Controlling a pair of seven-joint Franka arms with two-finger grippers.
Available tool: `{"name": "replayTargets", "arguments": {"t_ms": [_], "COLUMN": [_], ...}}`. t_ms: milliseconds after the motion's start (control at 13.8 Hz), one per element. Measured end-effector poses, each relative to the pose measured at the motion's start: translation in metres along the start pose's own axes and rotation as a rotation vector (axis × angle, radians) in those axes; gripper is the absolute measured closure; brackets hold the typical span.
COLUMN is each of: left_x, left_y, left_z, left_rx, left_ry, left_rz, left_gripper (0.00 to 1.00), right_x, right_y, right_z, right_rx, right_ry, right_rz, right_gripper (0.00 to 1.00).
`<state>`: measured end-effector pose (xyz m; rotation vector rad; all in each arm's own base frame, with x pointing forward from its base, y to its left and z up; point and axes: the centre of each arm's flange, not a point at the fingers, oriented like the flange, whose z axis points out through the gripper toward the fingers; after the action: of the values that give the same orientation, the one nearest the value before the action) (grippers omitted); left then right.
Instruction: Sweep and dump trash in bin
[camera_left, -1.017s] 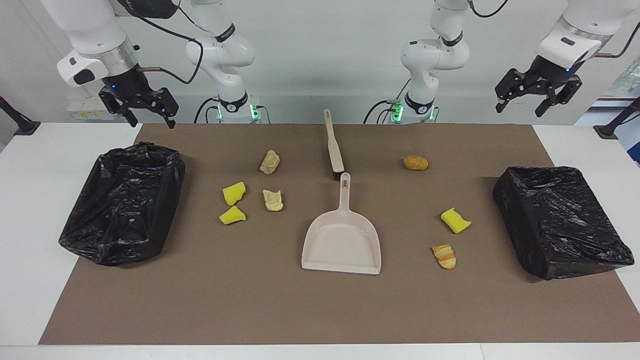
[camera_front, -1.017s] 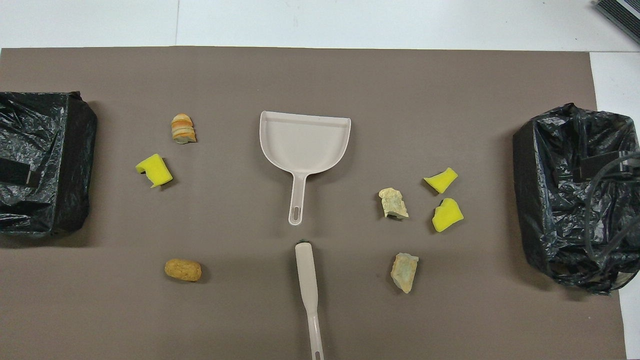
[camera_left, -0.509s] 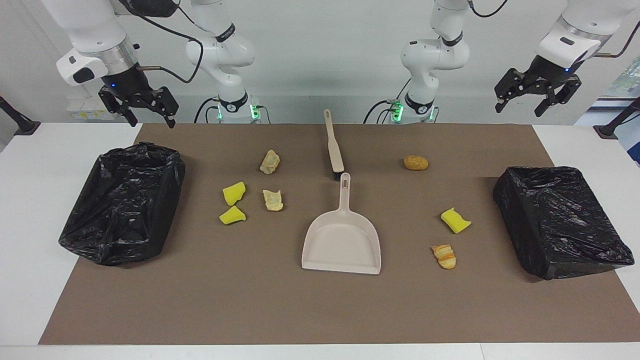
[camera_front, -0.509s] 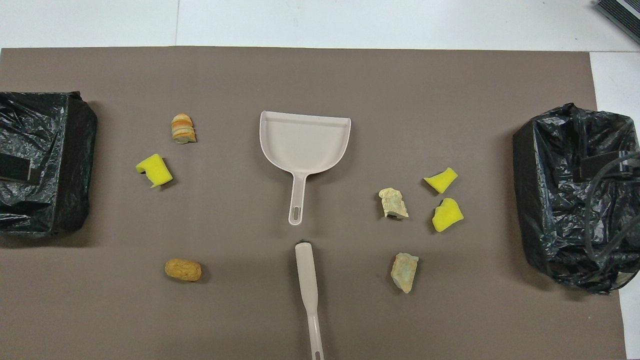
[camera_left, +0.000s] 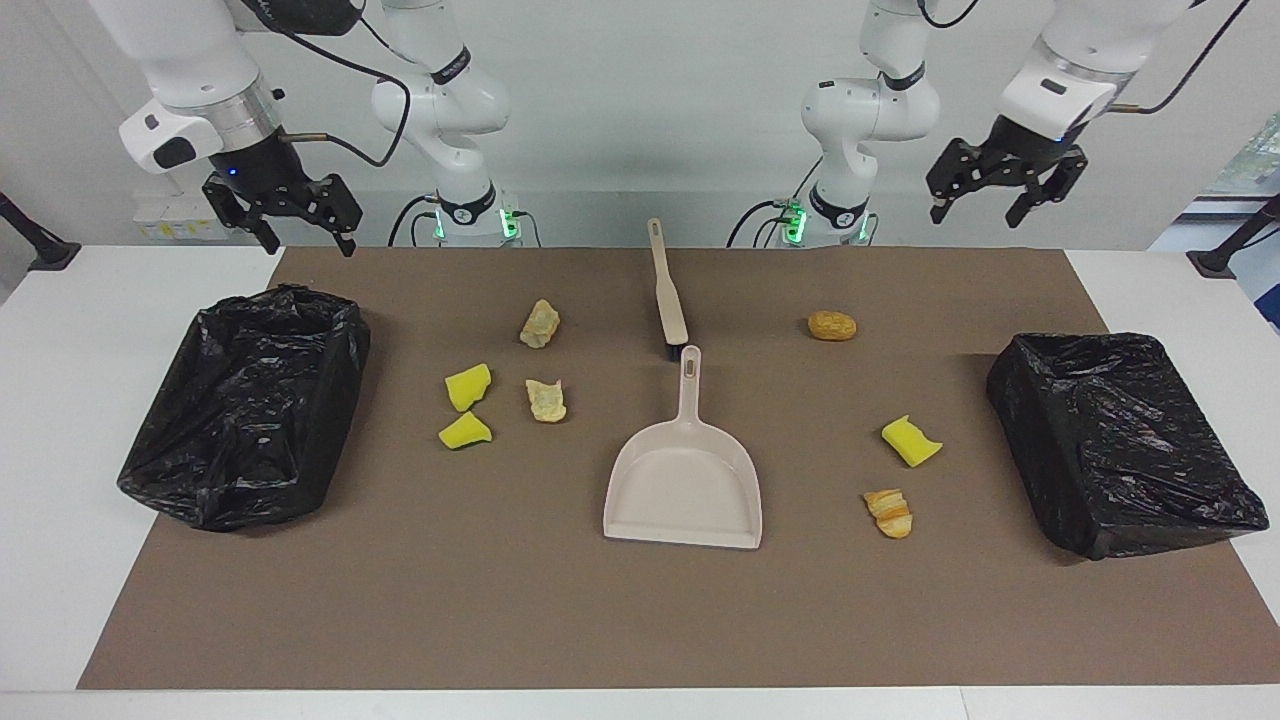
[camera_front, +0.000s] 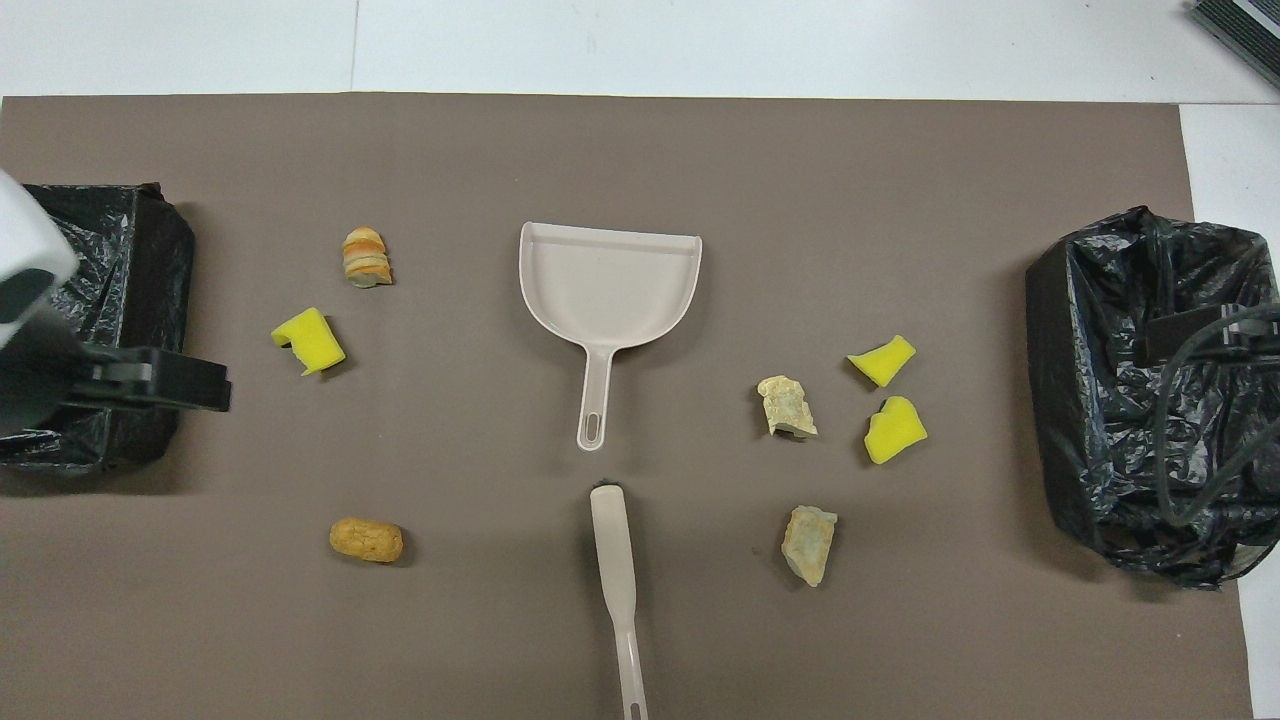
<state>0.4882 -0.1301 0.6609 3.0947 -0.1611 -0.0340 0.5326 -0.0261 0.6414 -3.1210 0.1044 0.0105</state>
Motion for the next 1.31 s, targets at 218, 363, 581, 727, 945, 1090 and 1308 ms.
{"name": "replayTargets", "arguments": {"t_ms": [218, 363, 581, 727, 945, 1090, 1308], "left_x": [-0.031, -0.054, -0.093, -0.117, -0.16, -0.192, -0.225], "left_y": [0.074, 0.115, 0.167, 0.19, 0.232, 0.262, 0.287], "left_z": [0.041, 0.069, 0.119, 0.145, 0.19, 0.226, 0.277], "left_rx": [0.01, 0.018, 0.032, 0.034, 0.023, 0.008, -0.01], "left_ry": [-0.024, -0.037, -0.05, -0.055, -0.032, -0.011, 0.006], "left_rz": [0.005, 0.024, 0.029, 0.037, 0.039, 0.028, 0.027], "left_gripper": [0.0, 0.0, 0.0, 0.0, 0.0, 0.0, 0.0], "right_x": [0.0, 0.0, 0.0, 0.003, 0.01, 0.018, 0.035], "right_y": [-0.002, -0.004, -0.01, -0.011, -0.027, -0.052, -0.099], "right_z": [0.001, 0.003, 0.011, 0.023, 0.047, 0.065, 0.097], "right_rx": [0.0, 0.0, -0.001, -0.001, 0.0, 0.029, 0.057], "right_ry": [-0.002, -0.007, -0.016, -0.012, 0.005, 0.022, 0.045], "right_rz": [-0.004, -0.008, -0.017, -0.02, -0.048, -0.056, -0.017], "right_gripper": [0.0, 0.0, 0.0, 0.0, 0.0, 0.0, 0.0]}}
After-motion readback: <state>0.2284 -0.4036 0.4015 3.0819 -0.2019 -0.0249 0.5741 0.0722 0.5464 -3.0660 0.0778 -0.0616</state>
